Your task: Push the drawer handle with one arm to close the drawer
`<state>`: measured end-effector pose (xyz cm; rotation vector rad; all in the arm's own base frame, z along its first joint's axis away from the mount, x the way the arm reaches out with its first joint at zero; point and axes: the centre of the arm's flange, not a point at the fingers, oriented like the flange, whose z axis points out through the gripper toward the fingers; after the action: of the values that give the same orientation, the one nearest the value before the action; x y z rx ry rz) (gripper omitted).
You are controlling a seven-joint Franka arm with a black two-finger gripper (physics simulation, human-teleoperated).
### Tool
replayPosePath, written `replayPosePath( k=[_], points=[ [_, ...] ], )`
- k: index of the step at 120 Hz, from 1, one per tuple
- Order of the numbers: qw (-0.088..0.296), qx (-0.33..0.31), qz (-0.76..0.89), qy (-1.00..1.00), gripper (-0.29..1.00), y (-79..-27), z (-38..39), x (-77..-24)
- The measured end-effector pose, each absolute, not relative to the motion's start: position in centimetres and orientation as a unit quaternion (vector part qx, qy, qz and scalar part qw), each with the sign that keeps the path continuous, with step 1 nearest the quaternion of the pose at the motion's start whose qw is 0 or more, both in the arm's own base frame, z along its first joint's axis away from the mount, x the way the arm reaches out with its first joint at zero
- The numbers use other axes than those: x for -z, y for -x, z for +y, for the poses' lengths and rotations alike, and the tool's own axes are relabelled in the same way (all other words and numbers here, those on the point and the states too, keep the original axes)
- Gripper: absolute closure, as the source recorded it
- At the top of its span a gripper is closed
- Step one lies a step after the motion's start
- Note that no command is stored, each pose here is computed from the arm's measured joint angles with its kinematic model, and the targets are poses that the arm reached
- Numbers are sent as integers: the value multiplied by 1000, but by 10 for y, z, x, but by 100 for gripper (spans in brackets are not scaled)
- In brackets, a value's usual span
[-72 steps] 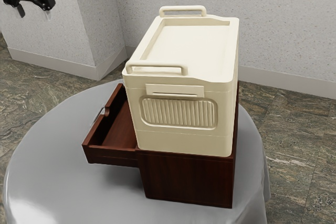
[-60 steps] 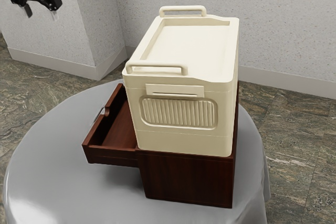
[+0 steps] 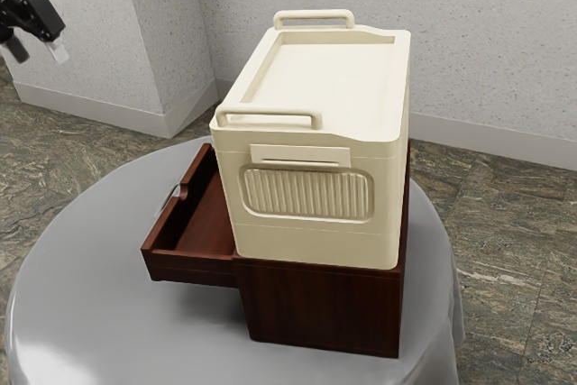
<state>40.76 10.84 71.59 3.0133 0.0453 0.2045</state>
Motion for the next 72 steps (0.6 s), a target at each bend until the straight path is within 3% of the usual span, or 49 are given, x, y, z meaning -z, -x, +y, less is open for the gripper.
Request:
replayPosePath(
  k=[13,28,47,72],
  points=[
    [56,-58,12,-997,2,-338,90,-648],
    [45,-25,71,-996,2,-302,126,-572],
    [17,41,84,-995,2,-358,155,-476],
    [-34,-2,71,-997,2,-408,170,-449]
  ],
)
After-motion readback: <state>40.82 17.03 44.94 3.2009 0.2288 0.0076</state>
